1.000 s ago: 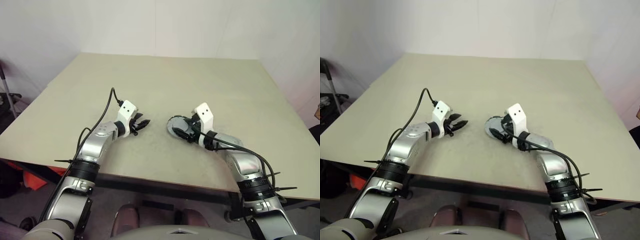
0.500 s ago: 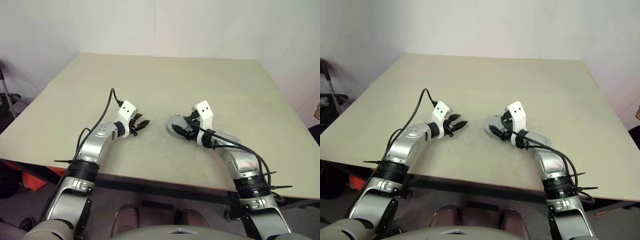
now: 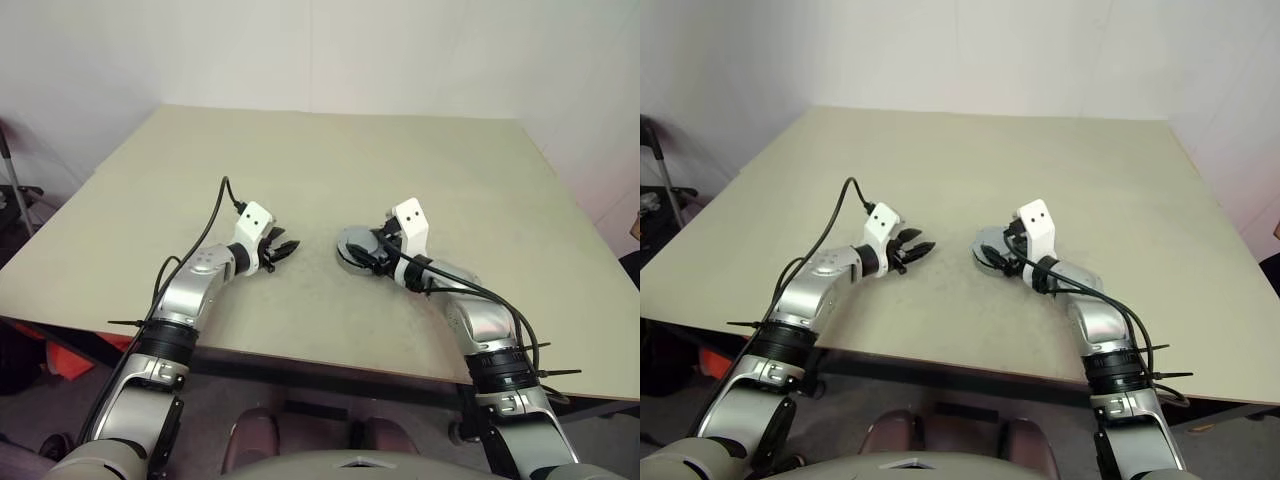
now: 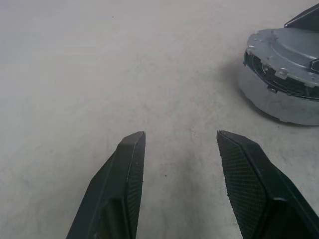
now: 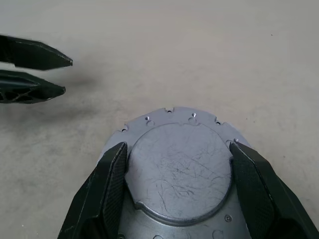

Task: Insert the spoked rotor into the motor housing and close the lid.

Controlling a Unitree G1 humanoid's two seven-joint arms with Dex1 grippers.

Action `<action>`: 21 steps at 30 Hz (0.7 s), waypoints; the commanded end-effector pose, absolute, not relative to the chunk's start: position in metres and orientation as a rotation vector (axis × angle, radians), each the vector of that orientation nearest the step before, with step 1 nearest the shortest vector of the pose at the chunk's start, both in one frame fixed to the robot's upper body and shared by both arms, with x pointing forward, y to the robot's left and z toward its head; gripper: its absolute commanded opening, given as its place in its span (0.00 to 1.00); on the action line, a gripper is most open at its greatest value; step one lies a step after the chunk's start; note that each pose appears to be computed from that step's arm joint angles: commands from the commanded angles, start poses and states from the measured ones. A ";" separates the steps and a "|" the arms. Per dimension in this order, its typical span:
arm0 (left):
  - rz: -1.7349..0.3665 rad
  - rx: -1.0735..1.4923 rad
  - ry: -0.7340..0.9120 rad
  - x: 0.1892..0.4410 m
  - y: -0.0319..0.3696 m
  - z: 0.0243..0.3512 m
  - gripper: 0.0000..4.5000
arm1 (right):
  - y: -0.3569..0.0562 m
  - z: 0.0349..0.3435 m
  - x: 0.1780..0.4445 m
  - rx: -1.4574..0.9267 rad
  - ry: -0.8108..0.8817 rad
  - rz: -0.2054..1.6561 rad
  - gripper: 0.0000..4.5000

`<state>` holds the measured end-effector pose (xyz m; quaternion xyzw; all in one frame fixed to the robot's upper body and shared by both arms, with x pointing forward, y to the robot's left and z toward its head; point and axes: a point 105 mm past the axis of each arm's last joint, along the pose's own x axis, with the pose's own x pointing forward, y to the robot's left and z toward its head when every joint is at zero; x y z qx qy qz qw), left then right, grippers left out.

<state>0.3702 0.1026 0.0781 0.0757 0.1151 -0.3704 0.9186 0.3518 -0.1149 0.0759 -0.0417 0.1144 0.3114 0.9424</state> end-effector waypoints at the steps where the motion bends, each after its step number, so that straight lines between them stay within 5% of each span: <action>1: -0.759 0.175 0.190 0.372 0.103 0.091 0.54 | -0.119 0.082 0.356 -0.120 0.211 0.619 0.70; 21: -0.754 0.171 0.189 0.372 0.103 0.091 0.54 | -0.123 0.058 0.355 -0.185 0.308 0.585 0.70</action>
